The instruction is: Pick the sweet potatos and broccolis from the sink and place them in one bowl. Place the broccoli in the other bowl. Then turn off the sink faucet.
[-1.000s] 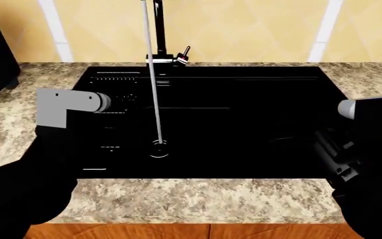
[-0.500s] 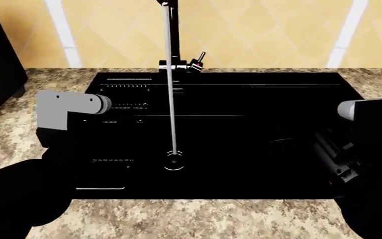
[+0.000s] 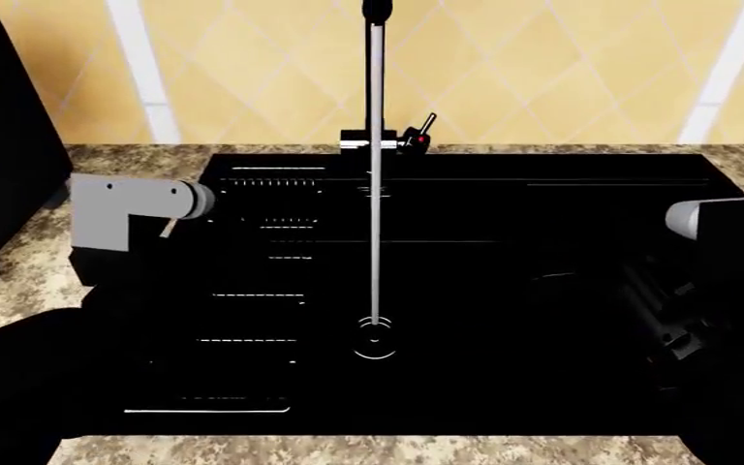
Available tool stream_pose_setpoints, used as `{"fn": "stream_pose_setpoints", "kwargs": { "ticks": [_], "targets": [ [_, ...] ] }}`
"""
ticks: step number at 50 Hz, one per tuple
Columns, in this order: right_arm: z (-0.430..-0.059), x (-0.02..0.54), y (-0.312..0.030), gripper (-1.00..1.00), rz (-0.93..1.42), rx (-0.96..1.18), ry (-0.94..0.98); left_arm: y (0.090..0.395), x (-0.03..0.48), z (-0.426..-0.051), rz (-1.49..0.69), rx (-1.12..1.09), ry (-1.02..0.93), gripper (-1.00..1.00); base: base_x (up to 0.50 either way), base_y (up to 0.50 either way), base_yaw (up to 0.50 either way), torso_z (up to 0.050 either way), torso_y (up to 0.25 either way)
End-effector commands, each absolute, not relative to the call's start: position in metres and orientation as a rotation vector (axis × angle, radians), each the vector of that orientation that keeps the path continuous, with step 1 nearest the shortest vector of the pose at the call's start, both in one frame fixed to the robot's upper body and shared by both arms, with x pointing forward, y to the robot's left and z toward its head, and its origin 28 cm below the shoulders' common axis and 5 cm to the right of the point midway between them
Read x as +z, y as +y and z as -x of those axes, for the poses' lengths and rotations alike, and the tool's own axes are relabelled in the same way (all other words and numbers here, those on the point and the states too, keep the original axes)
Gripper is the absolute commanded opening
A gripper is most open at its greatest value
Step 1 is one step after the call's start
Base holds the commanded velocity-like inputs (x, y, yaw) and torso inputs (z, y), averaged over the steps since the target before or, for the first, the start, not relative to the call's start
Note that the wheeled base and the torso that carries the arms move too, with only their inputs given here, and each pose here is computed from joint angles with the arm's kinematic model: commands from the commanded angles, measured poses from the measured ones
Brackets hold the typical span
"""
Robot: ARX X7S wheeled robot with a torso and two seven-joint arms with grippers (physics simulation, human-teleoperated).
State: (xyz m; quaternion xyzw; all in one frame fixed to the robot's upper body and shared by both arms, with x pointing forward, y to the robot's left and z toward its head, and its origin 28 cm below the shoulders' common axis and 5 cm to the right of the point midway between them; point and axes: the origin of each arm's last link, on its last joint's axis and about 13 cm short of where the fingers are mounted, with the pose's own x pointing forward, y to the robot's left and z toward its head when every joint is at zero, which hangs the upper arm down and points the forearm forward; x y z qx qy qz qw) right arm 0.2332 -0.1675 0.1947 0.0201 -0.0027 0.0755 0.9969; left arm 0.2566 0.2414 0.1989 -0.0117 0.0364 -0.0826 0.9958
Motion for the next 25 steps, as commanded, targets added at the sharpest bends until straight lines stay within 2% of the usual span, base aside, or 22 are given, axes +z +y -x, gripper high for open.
{"fn": "stream_pose_setpoints", "kwargs": {
  "ticks": [1,25],
  "targets": [
    [-0.2315,0.1937,-0.1684,1.0,-0.055,0.131,0.0,0.2409,0.1965,-0.2571,0.027,-0.174,0.078,1.0,0.0,0.0,0.0,0.0,0.0],
    [-0.2323,0.195,-0.1626,1.0,-0.03,0.164,0.055,0.2395,0.1977,-0.2566,0.03,-0.184,0.082,1.0,0.0,0.0,0.0,0.0,0.0]
  ]
}}
